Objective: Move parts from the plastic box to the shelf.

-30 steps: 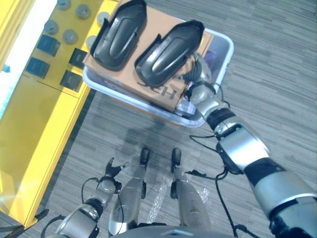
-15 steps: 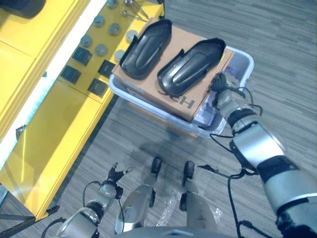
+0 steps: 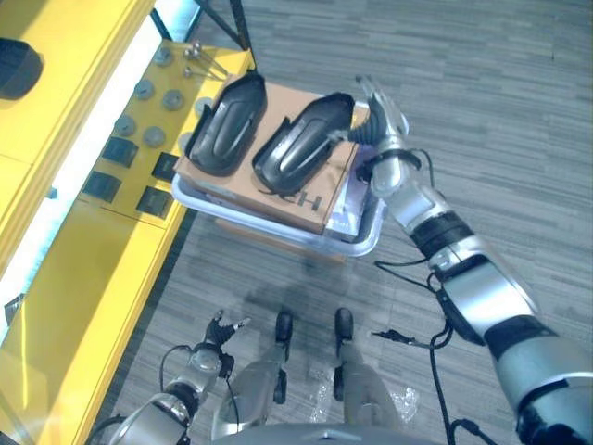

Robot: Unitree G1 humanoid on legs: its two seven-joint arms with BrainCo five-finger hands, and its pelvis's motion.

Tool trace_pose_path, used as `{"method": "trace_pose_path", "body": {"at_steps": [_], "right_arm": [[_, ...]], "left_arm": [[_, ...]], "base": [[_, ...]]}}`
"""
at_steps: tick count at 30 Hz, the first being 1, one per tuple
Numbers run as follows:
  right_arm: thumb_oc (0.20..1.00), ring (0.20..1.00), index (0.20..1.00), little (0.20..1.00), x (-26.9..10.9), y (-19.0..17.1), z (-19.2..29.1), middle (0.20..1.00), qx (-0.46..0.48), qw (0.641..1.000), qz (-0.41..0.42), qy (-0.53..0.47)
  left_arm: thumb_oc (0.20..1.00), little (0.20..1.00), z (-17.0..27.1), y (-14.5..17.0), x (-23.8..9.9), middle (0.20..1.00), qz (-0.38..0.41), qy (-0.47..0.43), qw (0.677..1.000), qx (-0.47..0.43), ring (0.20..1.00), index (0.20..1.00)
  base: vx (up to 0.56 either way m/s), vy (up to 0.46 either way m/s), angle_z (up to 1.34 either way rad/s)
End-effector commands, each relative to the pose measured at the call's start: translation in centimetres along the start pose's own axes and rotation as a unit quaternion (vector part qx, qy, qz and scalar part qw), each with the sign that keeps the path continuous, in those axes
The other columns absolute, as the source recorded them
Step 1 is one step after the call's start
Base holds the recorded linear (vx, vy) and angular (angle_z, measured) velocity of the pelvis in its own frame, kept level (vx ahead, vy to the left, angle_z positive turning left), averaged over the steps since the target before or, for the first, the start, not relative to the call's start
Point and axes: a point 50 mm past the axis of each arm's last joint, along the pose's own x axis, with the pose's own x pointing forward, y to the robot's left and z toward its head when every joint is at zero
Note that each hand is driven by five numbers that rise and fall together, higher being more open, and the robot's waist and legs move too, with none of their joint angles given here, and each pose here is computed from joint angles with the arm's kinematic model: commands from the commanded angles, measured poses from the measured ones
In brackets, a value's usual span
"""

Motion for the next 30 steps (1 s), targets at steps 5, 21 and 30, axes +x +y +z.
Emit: {"method": "trace_pose_path", "body": {"at_steps": [5,21,30], "right_arm": [[1.0,1.0,1.0,1.0,0.1,1.9,2.6,1.0,0.058,0.993,0.086,-0.057],[1.0,1.0,1.0,1.0,-7.6,11.1,-3.4,1.0,0.216,0.935,0.235,0.157],[1.0,1.0,1.0,1.0,-8.6,9.9,-7.8,1.0,0.194,0.927,0.182,0.265]], "left_arm": [[1.0,1.0,-2.4,0.7,-0.3,1.0,0.001,0.039,0.998,0.051,1.0,1.0],[1.0,1.0,-4.8,1.1,-1.0,1.0,-0.004,0.09,0.994,0.059,1.0,1.0],[1.0,1.0,-3.7,0.9,-0.6,1.0,-0.009,0.071,0.996,0.059,1.0,1.0]], "base": [[0.0,-0.014,0.02],[-0.01,-0.014,0.0],[-0.01,-0.011,-0.01]]}}
